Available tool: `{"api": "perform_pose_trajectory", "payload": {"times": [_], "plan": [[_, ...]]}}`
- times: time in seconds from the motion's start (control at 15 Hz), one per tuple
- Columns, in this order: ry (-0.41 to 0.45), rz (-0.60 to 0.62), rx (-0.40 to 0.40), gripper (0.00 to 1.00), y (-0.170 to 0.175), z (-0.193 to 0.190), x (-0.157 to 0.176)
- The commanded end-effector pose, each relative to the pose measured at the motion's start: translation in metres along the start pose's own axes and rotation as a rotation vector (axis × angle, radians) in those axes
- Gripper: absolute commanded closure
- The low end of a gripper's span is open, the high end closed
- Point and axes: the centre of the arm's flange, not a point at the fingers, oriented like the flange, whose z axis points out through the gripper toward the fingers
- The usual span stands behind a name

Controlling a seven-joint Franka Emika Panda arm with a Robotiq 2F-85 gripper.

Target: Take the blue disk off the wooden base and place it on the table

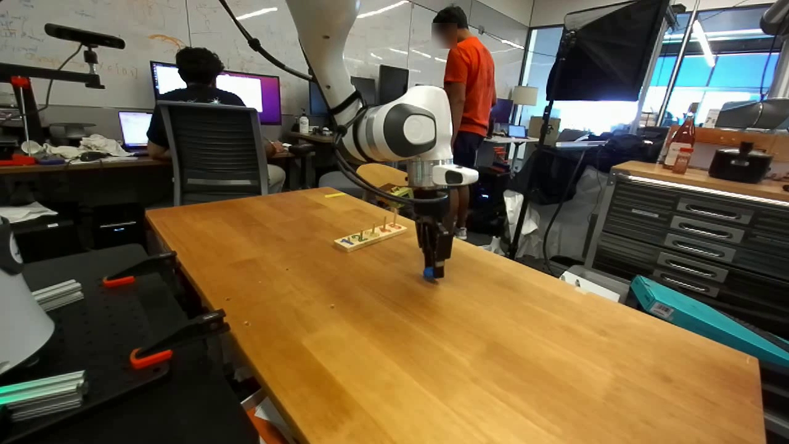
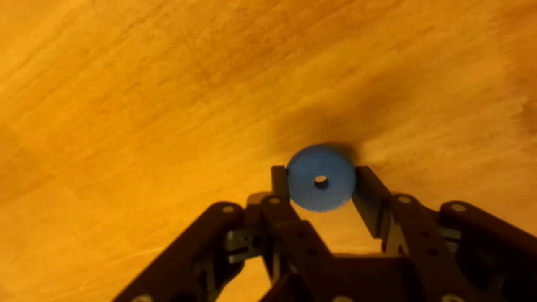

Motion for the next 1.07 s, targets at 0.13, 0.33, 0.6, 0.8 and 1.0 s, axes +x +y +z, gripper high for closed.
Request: {"api": "perform_pose_trajectory", "payload": {"times": [0.13,0.33,0.6,0.8,1.0], "plan": [[-0.002,-0.025,0.005,0.27,-0.02,-0.013,-0.033],[0.002,-0.115,0.067,0.15,-0.048,-0.075,-0.054],[-0.054,-0.19,0.17,0.0,-0.079,-0.16,-0.071],[-0.08,-0.276,0.238,0.0,-0.09,-0.232,-0.089],[-0.074,-0.351,0.302,0.0,-0.092,-0.306,-0.11]]}}
